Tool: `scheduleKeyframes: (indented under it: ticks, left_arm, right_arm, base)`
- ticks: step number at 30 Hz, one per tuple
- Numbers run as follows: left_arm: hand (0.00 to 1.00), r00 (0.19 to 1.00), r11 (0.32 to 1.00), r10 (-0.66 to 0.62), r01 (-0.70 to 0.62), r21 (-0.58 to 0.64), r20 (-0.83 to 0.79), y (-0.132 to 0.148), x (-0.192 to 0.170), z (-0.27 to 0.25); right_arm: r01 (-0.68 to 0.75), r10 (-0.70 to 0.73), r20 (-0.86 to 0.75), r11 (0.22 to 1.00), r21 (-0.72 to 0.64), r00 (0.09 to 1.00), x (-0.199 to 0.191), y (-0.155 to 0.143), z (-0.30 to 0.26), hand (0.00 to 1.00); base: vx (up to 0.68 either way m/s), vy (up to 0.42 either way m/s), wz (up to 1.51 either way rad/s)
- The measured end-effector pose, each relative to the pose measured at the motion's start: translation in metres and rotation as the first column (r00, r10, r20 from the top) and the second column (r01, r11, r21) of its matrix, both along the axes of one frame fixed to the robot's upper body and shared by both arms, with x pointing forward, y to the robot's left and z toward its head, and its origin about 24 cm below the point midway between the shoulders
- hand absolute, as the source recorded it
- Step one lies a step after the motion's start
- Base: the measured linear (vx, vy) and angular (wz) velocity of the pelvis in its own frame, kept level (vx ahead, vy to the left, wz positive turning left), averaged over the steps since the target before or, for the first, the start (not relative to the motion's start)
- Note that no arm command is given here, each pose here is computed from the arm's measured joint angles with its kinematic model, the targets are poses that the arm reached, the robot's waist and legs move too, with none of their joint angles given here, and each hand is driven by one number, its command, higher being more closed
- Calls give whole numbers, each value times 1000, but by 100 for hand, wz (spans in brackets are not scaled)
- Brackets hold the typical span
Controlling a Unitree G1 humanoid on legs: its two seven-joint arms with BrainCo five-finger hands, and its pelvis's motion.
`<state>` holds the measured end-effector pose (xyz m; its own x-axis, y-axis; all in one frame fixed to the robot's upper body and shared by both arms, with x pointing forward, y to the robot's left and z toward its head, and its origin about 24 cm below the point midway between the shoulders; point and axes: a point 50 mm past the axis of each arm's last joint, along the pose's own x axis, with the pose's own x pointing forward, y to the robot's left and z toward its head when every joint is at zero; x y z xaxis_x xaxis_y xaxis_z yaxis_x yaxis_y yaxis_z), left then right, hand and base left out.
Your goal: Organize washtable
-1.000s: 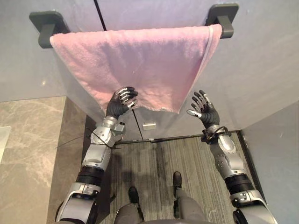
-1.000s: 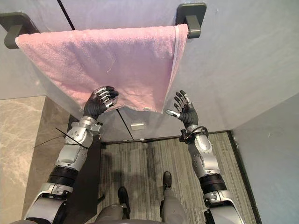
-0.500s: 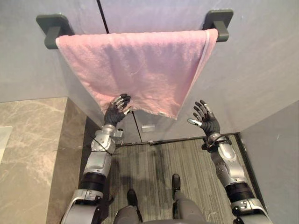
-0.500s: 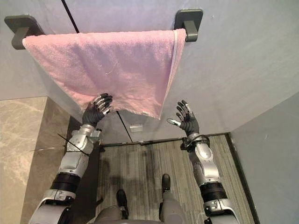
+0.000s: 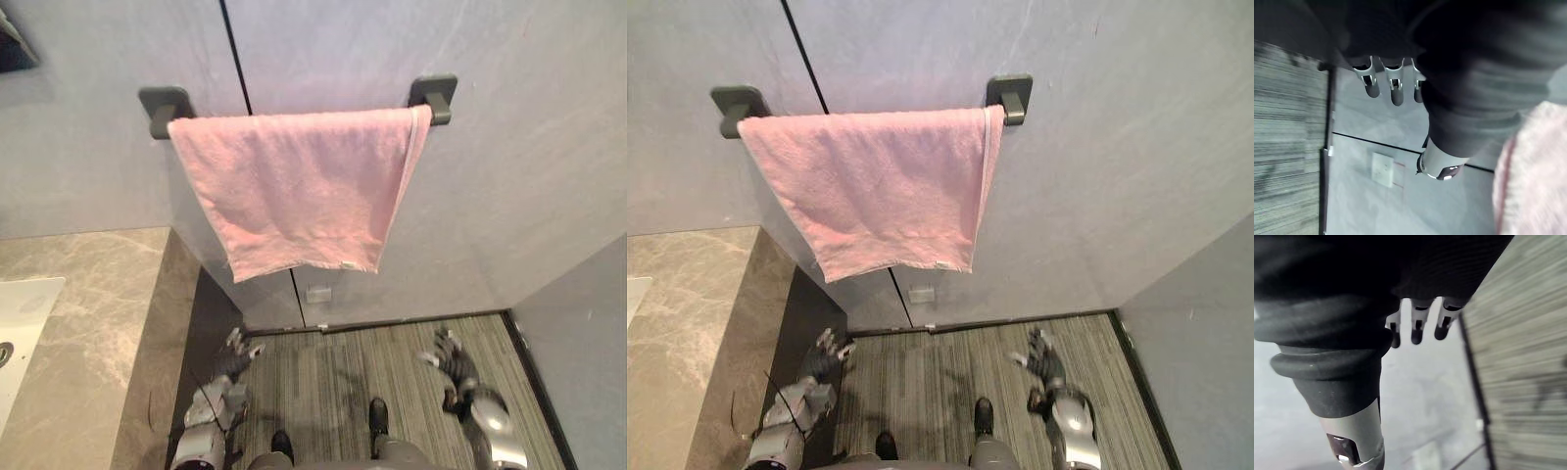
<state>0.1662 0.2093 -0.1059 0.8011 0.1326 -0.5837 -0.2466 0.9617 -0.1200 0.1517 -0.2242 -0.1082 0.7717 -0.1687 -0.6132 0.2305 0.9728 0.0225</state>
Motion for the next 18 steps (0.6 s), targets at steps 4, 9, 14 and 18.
scheduleKeyframes:
  ticks: [4,9,14,18]
  left_arm:
    - [0,944,988,141,-151,-10,-297,-4,-69,-43]
    - [0,866,953,291,-300,43,-406,-2,-99,-52]
    - [0,819,921,363,-388,37,-445,-8,-114,-56]
    - [0,841,938,323,-345,29,-435,-13,-105,-56]
  right_arm:
    - [102,-84,-350,994,33,933,-84,6,-44,0]
    - [215,-190,-476,977,-1,859,-121,10,-54,0]
    - [264,-231,-514,965,-11,826,-132,8,-56,0]
    - [148,-144,-508,988,-32,849,-118,10,-56,0]
  base:
    - [56,15,-11]
    - [-8,2,-9]
    - [21,-1,-8]
    - [27,-4,3]
